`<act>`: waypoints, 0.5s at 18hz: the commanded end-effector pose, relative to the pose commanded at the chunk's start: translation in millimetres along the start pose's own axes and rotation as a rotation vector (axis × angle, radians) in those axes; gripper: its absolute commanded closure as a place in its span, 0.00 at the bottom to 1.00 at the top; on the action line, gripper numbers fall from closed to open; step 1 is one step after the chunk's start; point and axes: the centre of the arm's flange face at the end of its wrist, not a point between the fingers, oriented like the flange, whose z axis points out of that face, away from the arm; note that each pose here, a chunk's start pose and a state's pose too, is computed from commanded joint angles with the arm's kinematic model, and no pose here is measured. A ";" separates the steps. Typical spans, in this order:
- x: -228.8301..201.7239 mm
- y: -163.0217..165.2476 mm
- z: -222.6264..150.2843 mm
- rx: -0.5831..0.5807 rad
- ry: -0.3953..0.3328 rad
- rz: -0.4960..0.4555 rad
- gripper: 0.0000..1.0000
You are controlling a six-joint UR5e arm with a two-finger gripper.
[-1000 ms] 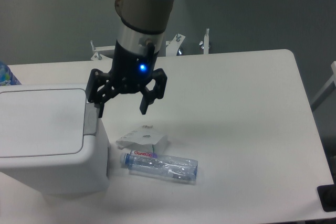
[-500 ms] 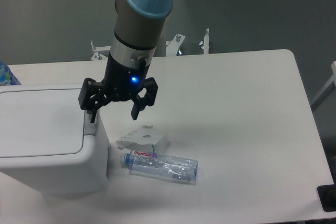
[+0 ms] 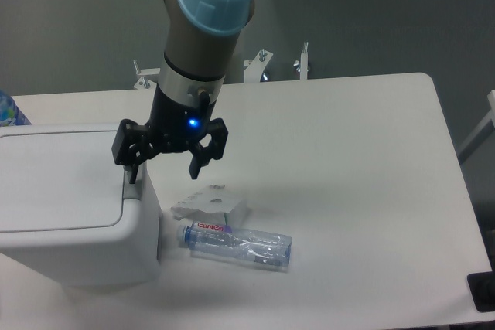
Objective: Open the trash can
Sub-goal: 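Hold the gripper against the lid edge, pressing it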
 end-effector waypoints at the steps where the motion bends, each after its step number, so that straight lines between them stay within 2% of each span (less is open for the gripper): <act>1: -0.4 -0.3 0.9 -0.001 0.000 0.001 0.00; 9: 0.8 1.7 7.4 0.016 0.001 0.013 0.00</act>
